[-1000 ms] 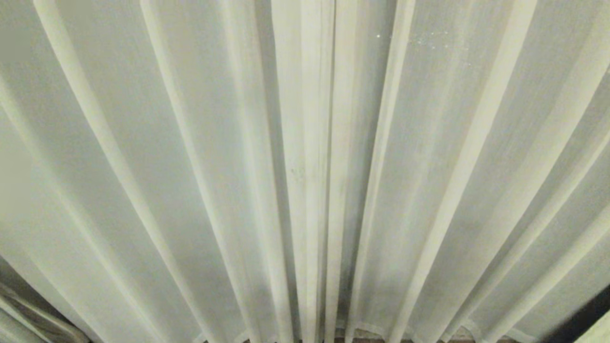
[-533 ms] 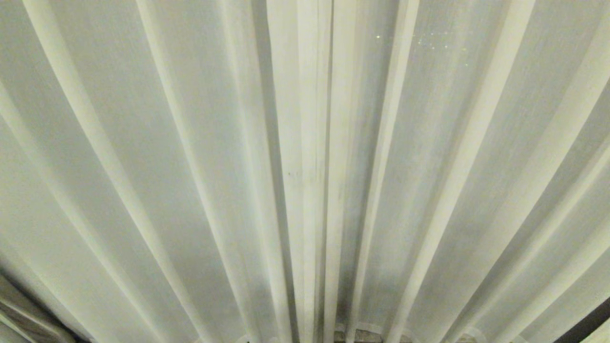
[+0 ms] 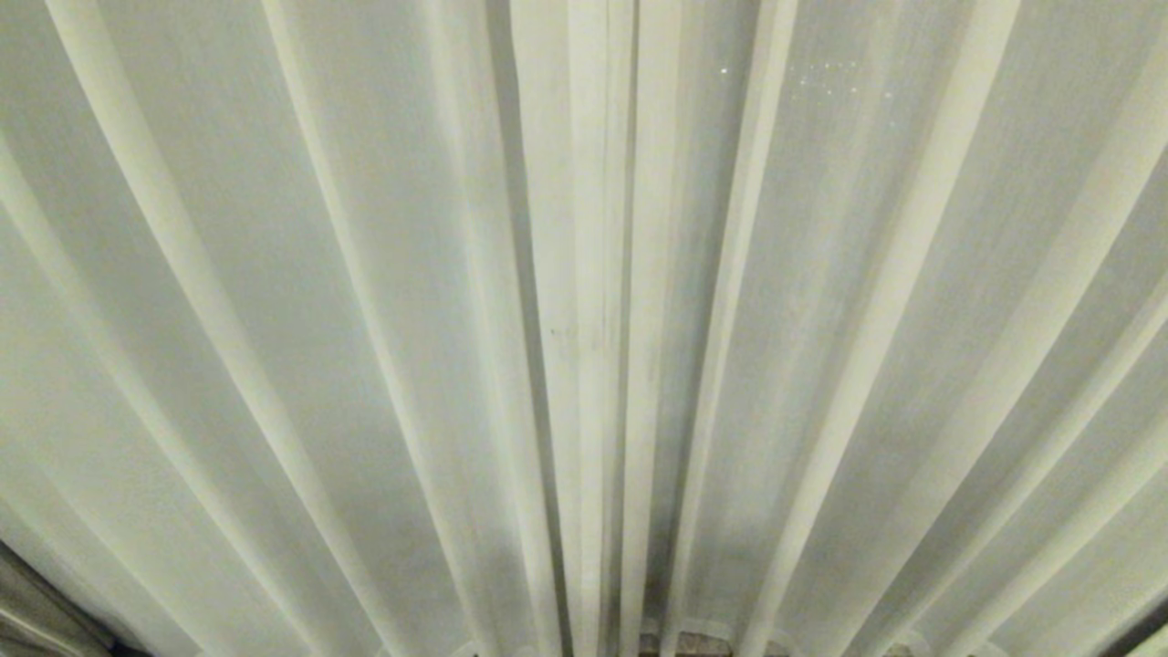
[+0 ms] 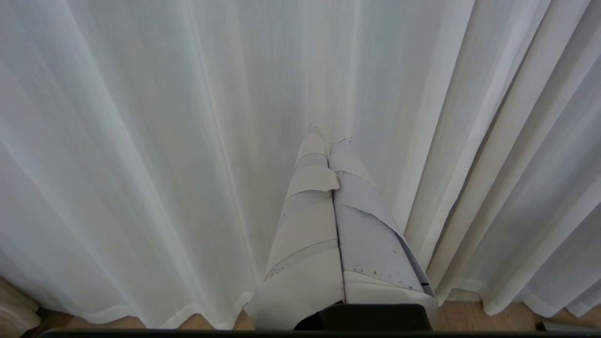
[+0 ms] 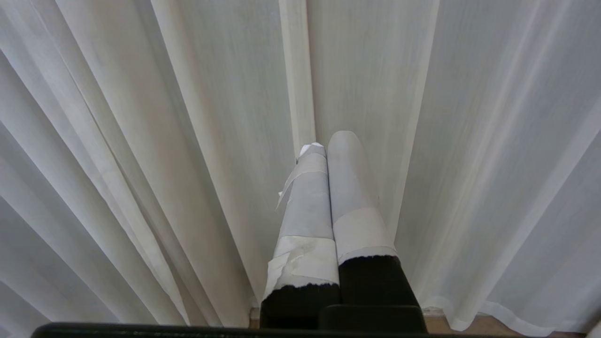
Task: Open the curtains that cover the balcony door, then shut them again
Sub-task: Pull the outer curtains open on both sides, then pull the inner curtains open on both sides
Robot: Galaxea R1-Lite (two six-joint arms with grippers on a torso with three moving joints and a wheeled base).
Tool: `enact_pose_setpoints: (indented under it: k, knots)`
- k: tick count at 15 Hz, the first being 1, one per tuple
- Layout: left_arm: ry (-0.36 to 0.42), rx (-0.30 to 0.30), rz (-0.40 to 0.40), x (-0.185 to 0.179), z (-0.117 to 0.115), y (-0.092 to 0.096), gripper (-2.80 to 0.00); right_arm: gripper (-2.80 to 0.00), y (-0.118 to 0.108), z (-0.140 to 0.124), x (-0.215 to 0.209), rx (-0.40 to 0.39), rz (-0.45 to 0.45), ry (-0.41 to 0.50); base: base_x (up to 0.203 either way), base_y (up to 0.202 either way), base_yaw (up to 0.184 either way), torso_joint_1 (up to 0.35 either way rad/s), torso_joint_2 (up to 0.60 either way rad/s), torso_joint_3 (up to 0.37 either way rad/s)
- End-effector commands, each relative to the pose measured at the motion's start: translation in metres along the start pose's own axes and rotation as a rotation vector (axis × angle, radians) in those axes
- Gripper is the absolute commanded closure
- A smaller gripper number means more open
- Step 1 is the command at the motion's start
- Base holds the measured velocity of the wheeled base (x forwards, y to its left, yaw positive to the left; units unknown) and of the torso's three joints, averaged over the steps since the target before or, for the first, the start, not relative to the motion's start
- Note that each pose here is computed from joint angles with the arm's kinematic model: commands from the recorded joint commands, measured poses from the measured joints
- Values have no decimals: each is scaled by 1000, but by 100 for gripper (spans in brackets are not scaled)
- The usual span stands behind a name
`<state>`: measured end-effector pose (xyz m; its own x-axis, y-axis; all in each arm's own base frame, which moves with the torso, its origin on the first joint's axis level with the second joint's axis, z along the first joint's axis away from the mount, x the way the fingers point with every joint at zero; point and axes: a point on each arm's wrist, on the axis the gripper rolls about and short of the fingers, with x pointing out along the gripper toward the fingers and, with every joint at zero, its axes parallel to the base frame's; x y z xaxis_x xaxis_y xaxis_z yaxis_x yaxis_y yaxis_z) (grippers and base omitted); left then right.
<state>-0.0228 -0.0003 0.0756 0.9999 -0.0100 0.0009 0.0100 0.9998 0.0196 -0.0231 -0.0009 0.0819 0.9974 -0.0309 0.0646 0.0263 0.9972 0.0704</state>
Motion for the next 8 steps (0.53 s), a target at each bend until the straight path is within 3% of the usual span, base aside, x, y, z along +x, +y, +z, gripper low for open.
enact_pose_setpoints:
  k: [1, 8]
  knots:
    - [-1, 0, 1, 0, 0, 0, 0, 0, 0, 0, 0, 1, 0, 0, 0, 0, 0, 0, 0, 0]
    - [-1, 3, -1, 0, 0, 0, 0, 0, 0, 0, 0, 1, 0, 0, 0, 0, 0, 0, 0, 0]
